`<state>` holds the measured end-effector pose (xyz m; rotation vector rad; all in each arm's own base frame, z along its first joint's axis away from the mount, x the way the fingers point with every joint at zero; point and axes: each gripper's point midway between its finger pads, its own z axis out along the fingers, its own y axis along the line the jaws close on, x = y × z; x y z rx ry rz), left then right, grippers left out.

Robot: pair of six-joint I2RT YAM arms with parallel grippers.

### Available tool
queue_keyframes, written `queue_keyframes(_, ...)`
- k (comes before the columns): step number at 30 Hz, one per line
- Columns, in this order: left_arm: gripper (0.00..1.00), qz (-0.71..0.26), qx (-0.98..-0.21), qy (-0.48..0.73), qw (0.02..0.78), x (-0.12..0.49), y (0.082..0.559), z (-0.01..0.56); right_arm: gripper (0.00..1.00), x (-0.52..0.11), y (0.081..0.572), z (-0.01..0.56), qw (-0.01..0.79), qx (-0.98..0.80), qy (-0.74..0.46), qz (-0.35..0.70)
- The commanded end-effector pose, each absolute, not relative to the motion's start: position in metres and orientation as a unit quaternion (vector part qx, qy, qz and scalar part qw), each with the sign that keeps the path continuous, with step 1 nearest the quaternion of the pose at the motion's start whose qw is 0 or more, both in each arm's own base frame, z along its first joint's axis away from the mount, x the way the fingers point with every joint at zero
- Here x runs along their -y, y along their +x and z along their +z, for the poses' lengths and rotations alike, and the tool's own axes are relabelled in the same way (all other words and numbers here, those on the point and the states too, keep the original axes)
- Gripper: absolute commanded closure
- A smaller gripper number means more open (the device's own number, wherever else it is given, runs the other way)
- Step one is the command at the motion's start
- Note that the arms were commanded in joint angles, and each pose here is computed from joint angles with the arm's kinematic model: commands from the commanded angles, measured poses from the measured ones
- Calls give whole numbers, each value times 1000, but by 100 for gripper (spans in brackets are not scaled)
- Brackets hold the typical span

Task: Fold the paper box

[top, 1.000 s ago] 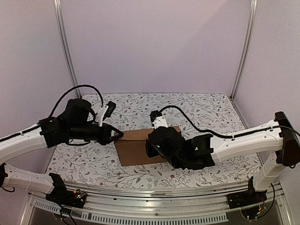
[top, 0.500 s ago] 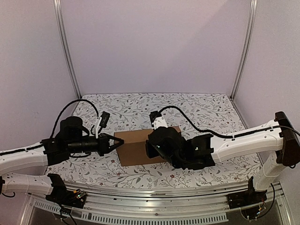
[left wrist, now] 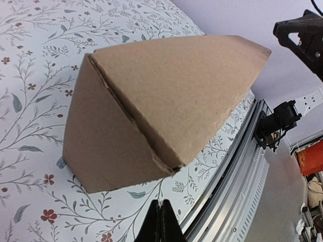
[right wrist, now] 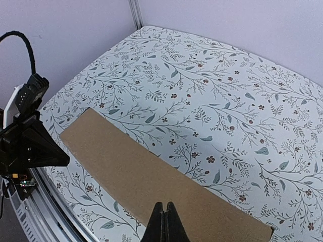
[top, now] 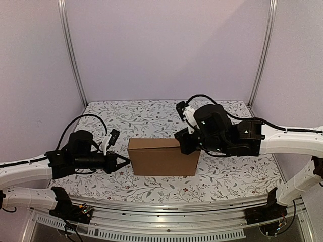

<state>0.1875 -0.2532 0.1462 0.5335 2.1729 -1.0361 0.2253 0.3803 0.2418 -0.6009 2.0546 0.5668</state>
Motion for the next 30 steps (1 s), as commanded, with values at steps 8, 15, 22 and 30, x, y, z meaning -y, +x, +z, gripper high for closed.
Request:
queue_keyframes(8, 100, -424, -817, 201, 335, 255, 185, 172, 100, -344, 218, 255, 435, -820, -282, 242)
queue_keyframes(15, 100, -464, -775, 223, 366, 267, 185, 234, 100, -338, 222, 263, 436, -816, -285, 251)
queue_keyframes(22, 100, -414, -781, 234, 405, 276, 220, 260, 100, -334, 221, 258, 434, -815, -289, 253)
queue_keyframes(30, 100, -411, -804, 239, 358, 298, 247, 221, 100, -324, 220, 249, 431, -816, -292, 250)
